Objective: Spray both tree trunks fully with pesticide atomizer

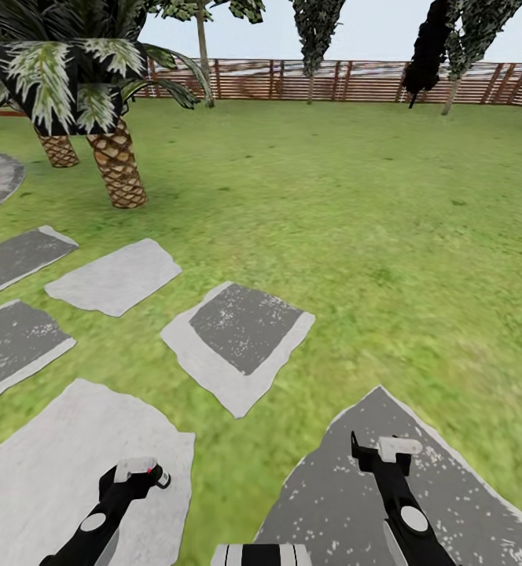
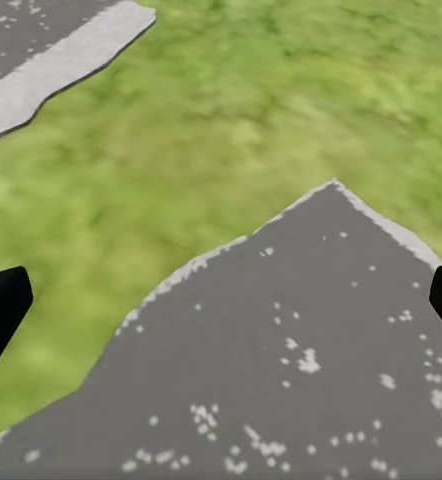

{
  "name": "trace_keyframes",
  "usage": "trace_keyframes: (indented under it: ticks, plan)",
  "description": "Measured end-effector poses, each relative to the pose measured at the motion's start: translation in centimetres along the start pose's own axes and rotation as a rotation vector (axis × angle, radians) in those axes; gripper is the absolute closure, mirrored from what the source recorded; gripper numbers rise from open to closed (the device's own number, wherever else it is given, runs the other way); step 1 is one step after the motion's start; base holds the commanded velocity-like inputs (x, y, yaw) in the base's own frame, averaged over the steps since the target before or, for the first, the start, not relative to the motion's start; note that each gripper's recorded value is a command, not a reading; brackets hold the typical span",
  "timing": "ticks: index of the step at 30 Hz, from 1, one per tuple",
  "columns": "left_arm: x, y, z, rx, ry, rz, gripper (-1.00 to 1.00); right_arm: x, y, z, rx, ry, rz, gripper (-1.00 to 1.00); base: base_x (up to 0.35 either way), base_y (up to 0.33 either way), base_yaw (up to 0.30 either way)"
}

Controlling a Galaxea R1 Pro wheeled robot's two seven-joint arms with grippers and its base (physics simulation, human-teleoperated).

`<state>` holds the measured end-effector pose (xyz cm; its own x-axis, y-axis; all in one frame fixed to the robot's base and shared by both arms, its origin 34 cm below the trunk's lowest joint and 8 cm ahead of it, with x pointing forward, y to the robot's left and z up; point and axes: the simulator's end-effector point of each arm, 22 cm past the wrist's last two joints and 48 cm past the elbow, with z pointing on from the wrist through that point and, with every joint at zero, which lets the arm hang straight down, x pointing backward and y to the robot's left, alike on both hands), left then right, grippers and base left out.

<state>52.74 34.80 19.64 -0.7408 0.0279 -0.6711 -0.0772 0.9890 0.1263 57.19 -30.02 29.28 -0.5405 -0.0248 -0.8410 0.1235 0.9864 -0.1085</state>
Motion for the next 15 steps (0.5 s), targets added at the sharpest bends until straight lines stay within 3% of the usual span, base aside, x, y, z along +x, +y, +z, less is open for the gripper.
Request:
trace_keyframes:
  ticks: [15]
  plan:
    - [4.0, -0.5, 0.8, 0.009, 0.07, 0.018, -1.0, 4.1, 0.2, 0.5, -0.002, 0.075, -0.012, -1.0, 0.0, 0.0, 0.0]
